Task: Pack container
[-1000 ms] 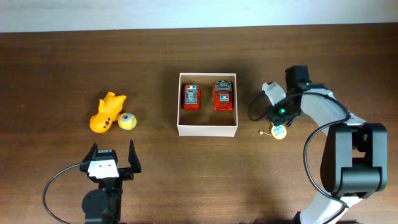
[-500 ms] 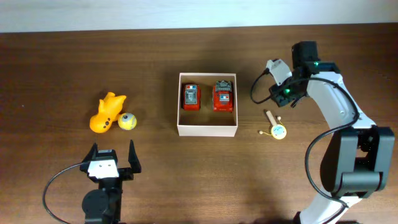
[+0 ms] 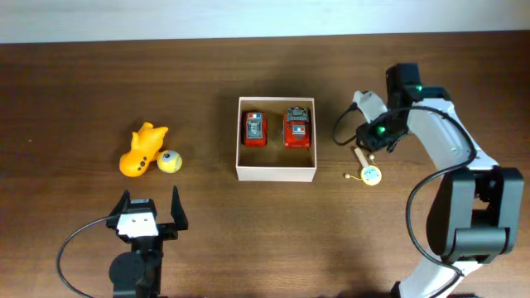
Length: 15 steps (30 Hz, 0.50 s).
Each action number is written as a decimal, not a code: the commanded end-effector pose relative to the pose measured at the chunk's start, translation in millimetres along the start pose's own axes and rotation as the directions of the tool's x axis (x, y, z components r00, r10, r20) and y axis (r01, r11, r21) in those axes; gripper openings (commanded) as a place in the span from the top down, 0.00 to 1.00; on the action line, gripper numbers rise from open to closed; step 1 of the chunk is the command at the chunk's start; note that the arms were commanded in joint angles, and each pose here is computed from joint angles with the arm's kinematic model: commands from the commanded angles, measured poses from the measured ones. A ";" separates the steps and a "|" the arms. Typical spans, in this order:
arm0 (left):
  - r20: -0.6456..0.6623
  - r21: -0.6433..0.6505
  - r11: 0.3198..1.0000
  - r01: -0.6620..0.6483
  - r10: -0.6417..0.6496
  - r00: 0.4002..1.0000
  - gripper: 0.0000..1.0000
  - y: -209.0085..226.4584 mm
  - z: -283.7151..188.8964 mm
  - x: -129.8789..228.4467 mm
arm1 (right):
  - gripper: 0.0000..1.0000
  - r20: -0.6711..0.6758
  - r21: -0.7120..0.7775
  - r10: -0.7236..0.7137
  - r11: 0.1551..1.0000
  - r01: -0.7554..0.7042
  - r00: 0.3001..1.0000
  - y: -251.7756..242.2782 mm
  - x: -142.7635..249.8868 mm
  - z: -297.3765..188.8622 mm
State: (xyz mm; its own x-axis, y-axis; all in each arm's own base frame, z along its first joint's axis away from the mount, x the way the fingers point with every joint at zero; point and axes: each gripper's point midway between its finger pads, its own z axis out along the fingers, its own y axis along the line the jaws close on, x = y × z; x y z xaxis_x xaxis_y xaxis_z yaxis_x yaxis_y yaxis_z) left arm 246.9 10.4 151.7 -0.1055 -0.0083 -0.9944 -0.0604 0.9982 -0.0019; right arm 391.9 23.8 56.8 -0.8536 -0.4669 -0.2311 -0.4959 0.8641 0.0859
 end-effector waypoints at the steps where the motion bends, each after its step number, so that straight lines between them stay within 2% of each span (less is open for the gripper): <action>1: -0.001 0.014 1.000 0.002 -0.002 1.000 0.01 -2.6 0.1 1.6 | 0.61 -0.025 -0.043 0.008 0.999 -0.009 1.000 11.0 14.2 18.0; 15: -0.001 0.014 1.000 0.002 -0.002 1.000 0.01 -2.6 0.1 1.6 | 0.62 -0.008 -0.066 0.020 0.998 -0.021 1.000 25.5 27.0 49.2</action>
State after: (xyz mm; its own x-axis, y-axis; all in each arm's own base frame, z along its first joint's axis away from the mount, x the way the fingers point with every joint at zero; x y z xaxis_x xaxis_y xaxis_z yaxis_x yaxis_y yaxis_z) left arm 246.9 10.4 151.6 -0.1059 -0.0083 -0.9943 -0.0604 0.9982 -0.0019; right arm 372.8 33.6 15.6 -0.8598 -0.4568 -0.2282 -0.4908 0.8626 0.1226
